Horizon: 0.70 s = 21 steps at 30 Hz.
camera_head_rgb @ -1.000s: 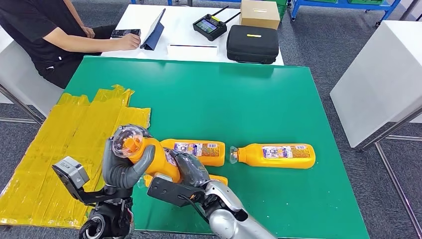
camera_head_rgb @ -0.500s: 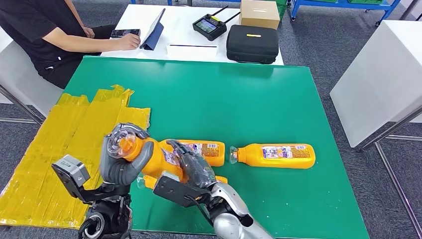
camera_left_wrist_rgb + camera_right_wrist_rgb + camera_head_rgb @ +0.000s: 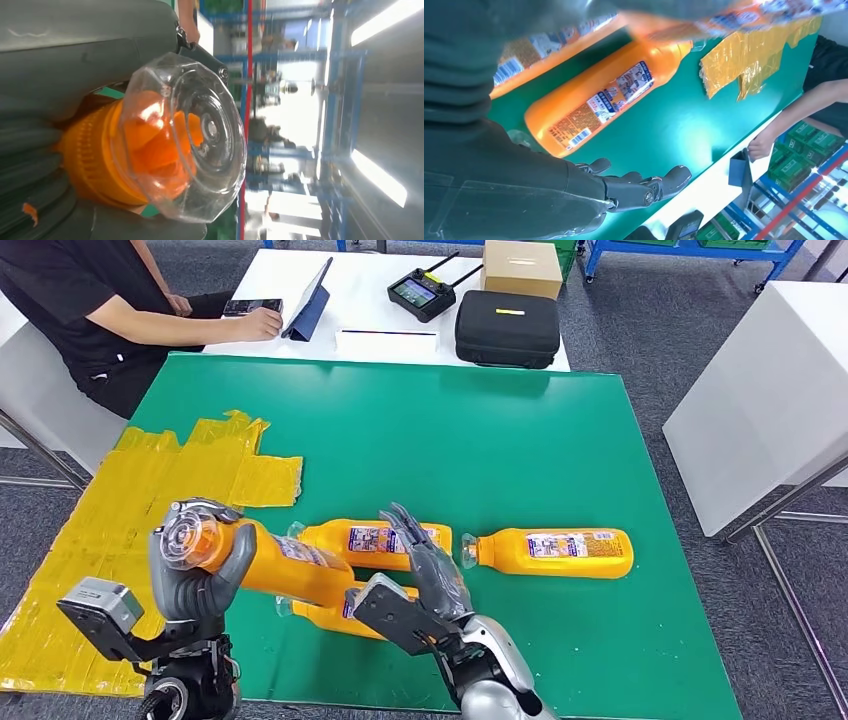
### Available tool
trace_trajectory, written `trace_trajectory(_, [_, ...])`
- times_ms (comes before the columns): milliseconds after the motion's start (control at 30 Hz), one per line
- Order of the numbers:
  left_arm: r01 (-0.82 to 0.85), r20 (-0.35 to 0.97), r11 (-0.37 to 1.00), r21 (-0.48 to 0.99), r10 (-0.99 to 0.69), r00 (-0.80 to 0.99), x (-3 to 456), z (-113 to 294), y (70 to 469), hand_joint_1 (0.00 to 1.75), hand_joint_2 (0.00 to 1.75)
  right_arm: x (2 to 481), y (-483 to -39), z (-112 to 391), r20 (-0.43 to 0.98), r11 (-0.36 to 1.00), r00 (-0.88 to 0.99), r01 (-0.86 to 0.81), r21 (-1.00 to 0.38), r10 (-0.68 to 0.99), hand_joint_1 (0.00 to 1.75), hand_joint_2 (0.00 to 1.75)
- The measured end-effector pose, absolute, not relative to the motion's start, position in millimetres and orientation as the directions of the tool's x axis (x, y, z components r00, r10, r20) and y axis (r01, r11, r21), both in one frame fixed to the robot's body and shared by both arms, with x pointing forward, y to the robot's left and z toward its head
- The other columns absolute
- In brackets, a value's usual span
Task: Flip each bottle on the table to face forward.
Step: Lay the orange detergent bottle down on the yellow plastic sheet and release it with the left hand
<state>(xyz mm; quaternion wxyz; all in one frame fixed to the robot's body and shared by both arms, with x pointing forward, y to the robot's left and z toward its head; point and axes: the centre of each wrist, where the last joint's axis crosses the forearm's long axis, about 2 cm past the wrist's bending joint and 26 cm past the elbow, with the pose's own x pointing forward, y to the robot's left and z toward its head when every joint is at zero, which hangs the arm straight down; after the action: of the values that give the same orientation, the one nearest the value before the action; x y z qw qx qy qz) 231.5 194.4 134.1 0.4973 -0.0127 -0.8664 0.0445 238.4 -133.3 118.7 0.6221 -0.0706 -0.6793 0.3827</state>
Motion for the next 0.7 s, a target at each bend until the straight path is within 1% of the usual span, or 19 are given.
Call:
trace_trajectory(100, [-0.162, 0.825, 0.986, 0.034, -0.119, -0.552, 230.6, 132.5, 199.9, 1.75, 1.75, 233.1, -136.5, 117.2, 0.792, 0.700, -0.210, -0.376, -0.607, 0.573, 0.00, 0.00])
trace_trajectory(200, [-0.304, 0.744, 0.936, 0.178, -0.330, -0.581, 230.1, 132.9, 205.1, 1.75, 1.75, 228.3, -139.6, 116.0, 0.793, 0.704, -0.204, -0.373, -0.605, 0.573, 0.00, 0.00])
trace_trajectory(333, [-0.451, 0.526, 0.797, 0.402, -0.604, -0.599, 238.8, 137.6, 209.7, 1.75, 1.75, 223.3, -143.4, 112.5, 0.792, 0.702, -0.196, -0.375, -0.605, 0.578, 0.00, 0.00])
trace_trajectory(433, [-0.496, 0.396, 0.703, 0.509, -0.703, -0.590, 251.1, 137.8, 211.8, 1.75, 1.75, 219.1, -145.0, 108.6, 0.792, 0.700, -0.185, -0.383, -0.603, 0.582, 0.00, 0.00])
trace_trajectory(600, [-0.524, 0.329, 0.628, 0.575, -0.765, -0.554, 262.6, 134.3, 213.4, 1.75, 1.75, 214.6, -145.4, 105.1, 0.794, 0.697, -0.174, -0.395, -0.599, 0.583, 0.00, 0.00])
trace_trajectory(667, [-0.533, 0.269, 0.559, 0.635, -0.807, -0.526, 265.3, 131.8, 212.1, 1.75, 1.75, 214.1, -145.0, 104.7, 0.793, 0.692, -0.175, -0.405, -0.598, 0.583, 0.00, 0.00])
trace_trajectory(700, [-0.534, 0.231, 0.508, 0.676, -0.834, -0.501, 267.1, 129.6, 210.7, 1.32, 1.31, 213.8, -144.3, 104.7, 0.792, 0.687, -0.177, -0.413, -0.598, 0.584, 0.00, 0.00])
